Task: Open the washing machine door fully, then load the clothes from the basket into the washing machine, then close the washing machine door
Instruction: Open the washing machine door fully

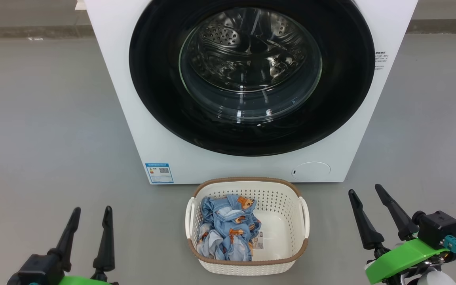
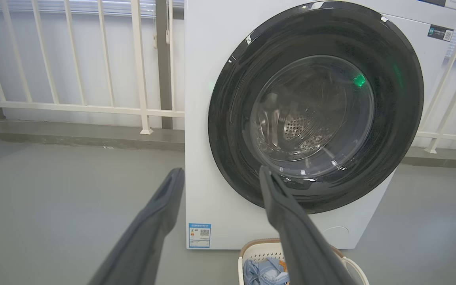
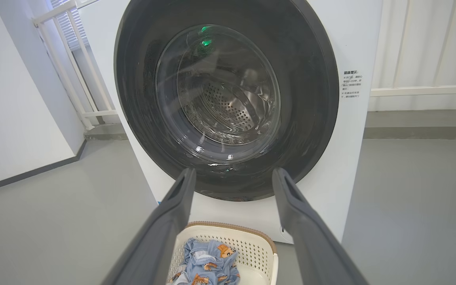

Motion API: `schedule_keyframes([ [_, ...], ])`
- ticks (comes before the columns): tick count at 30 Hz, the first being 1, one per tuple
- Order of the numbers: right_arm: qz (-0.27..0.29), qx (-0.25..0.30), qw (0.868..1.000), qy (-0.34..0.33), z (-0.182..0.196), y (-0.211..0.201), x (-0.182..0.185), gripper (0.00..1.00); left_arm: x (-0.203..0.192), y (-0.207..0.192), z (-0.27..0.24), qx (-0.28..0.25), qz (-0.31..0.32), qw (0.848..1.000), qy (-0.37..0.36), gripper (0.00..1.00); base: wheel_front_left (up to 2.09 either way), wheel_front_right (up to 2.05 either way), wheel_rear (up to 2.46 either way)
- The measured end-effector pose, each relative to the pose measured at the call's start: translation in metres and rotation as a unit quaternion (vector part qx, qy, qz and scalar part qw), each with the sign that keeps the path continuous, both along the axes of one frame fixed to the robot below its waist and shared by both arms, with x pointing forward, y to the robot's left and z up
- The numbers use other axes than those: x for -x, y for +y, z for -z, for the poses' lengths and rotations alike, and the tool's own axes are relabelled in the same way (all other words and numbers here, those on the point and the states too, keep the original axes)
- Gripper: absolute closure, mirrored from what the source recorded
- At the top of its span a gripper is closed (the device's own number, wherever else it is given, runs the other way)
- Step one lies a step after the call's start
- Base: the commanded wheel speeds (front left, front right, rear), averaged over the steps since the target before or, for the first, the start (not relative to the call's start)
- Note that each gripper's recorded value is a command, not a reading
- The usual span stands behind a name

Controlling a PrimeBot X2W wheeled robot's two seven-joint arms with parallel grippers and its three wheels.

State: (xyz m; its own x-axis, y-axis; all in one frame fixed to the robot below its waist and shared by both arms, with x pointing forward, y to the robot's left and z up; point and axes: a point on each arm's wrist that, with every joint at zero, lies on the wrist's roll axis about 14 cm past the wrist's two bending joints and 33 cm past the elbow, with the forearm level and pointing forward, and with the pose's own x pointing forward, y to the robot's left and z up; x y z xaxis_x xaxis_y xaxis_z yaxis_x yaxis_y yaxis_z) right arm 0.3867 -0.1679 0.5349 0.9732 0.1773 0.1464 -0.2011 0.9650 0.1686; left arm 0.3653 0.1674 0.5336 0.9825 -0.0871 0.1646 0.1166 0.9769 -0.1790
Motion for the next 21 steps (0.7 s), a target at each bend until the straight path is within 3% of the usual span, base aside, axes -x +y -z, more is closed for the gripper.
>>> schedule_keyframes([
  [13, -0.003, 0.0, 1.0, -0.011, -0.0081, 0.0018, -0.0042, 0.0, 0.0003, 0.0018, 0.0018, 0.0, -0.002, 1.0, 0.003, 0.0, 0.03, 0.03, -0.06],
  [21, -0.002, 0.0, 1.0, -0.012, -0.009, 0.0016, -0.0035, 0.0, 0.0003, 0.0023, 0.0014, -0.001, -0.002, 1.0, 0.002, 0.0, 0.56, 0.56, -1.12],
])
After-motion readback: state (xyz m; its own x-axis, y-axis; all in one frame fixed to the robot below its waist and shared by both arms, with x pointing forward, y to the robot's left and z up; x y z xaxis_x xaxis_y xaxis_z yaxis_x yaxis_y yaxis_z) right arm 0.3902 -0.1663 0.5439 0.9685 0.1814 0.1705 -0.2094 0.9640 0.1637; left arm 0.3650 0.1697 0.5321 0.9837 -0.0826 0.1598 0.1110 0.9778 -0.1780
